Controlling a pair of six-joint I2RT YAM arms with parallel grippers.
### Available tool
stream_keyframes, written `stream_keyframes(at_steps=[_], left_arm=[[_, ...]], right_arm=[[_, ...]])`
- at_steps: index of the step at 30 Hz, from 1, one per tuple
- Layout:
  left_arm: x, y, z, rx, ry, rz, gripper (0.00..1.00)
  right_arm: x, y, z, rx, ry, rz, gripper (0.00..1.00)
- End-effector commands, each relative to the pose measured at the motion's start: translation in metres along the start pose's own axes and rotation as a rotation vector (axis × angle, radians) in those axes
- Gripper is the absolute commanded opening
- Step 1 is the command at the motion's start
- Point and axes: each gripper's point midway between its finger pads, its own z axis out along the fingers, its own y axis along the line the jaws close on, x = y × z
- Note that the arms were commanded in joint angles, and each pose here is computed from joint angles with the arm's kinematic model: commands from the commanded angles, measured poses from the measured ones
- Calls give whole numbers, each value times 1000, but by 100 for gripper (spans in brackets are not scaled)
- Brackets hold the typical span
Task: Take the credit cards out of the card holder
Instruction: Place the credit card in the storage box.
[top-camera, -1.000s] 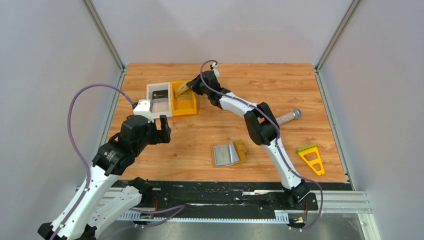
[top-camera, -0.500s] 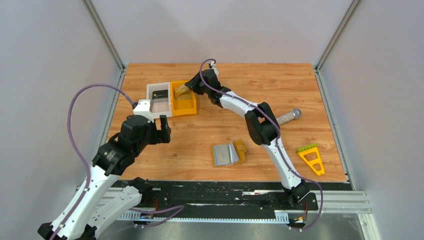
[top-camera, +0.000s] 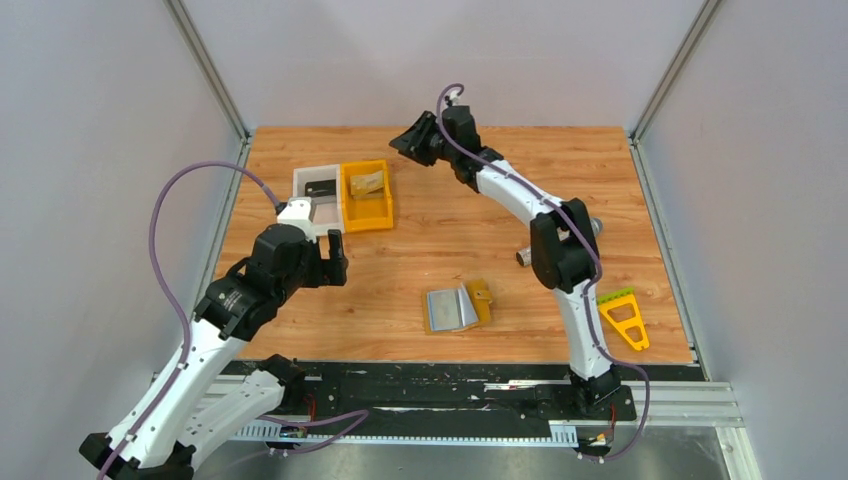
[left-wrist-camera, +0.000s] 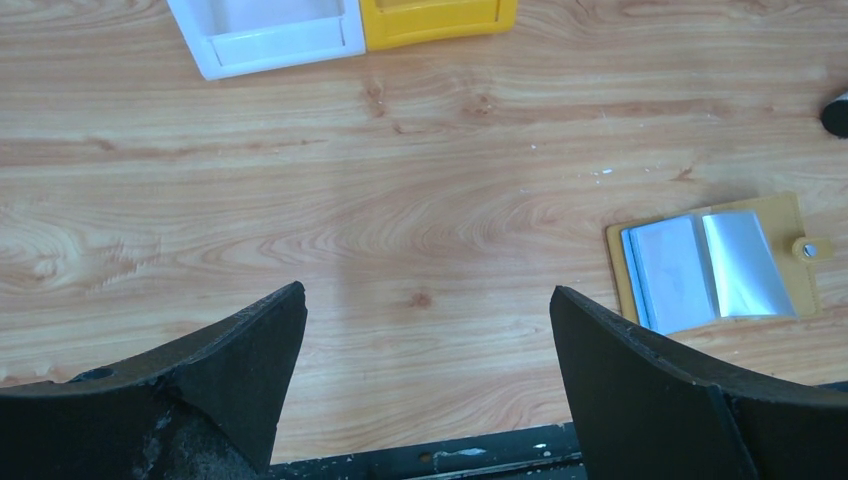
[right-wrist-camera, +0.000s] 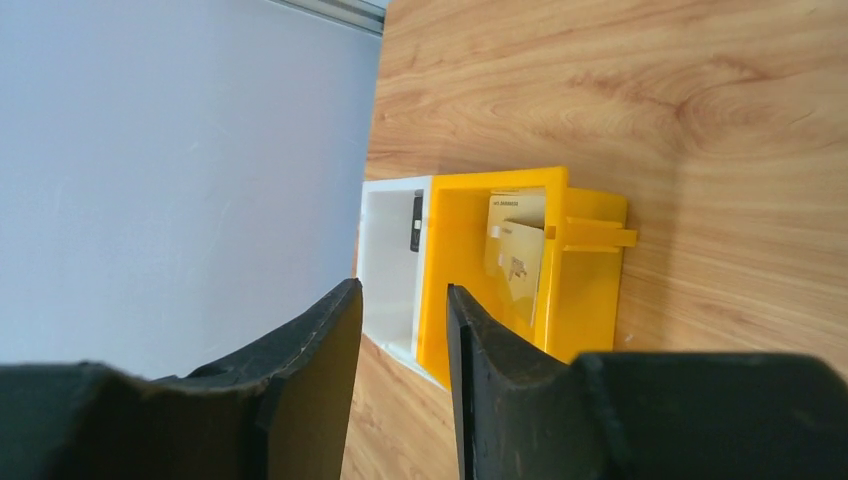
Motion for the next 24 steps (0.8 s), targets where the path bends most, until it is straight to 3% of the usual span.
stream_keyframes(at_steps=[1, 4, 10, 18, 20, 24], left_arm=[[-1, -9, 5, 32, 9, -10, 100], [2, -11, 10, 32, 34, -15, 100], [8, -22, 19, 66, 78, -39, 99], [10, -38, 57, 58, 155, -61, 85], [1, -42, 71, 42, 149, -64, 78], [-22, -46, 103, 9, 124, -81, 42]], right_arm=[[-31, 38, -51, -52, 1, -86, 39], [-37, 28, -64, 3, -17, -121, 39], [-14, 13, -81, 35, 77, -144, 38], [18, 7, -136, 41, 148, -241, 37], [31, -3, -154, 62, 172, -259, 37], [54, -21, -193, 96, 188, -272, 37]])
